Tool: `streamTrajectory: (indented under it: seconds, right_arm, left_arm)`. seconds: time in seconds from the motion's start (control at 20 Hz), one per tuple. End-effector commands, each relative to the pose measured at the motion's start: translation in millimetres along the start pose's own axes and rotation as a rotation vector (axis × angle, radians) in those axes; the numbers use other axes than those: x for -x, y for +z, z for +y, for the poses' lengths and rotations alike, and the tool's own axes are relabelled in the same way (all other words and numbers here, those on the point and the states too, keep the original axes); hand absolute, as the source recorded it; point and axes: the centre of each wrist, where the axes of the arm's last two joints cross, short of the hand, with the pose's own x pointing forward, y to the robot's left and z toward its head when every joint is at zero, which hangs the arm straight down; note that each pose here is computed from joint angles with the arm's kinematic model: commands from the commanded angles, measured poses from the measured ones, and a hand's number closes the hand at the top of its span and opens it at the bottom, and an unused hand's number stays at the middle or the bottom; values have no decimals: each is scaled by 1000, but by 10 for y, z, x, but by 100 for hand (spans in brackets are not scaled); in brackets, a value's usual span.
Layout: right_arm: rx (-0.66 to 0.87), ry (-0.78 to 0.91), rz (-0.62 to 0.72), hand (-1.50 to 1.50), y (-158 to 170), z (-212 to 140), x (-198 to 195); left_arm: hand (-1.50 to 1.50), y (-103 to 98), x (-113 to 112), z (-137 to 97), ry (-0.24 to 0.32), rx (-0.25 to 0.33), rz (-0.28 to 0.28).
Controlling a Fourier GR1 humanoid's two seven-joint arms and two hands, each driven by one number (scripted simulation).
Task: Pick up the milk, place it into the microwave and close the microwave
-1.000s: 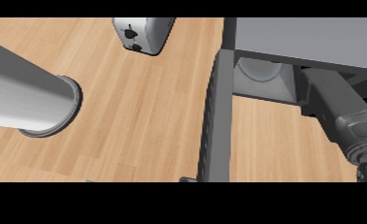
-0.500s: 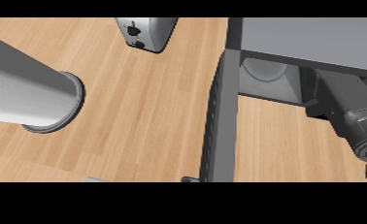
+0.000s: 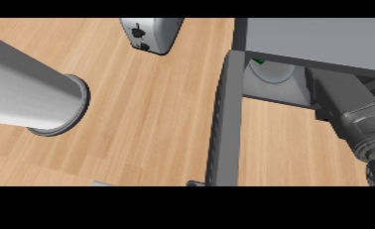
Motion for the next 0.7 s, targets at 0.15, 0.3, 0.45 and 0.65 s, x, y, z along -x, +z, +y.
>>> streamTrajectory:
  seconds: [0.15, 0.3, 0.45, 0.65]
  right_arm:
    - [-9, 20, -17, -150, -209, 432, -535]
    - [2, 15, -24, -150, -216, 507, -601]
    - [-11, -15, -69, -150, -265, 505, -686]
    - [49, -36, -71, -150, -176, 660, -658]
  left_arm:
    - [-150, -59, 110, 20, 27, 6, 19]
    - [-150, -101, 144, -27, 36, 30, 20]
    - [-150, -71, 134, -9, 11, 19, 37]
    - [-150, -32, 252, -39, 39, 45, 65]
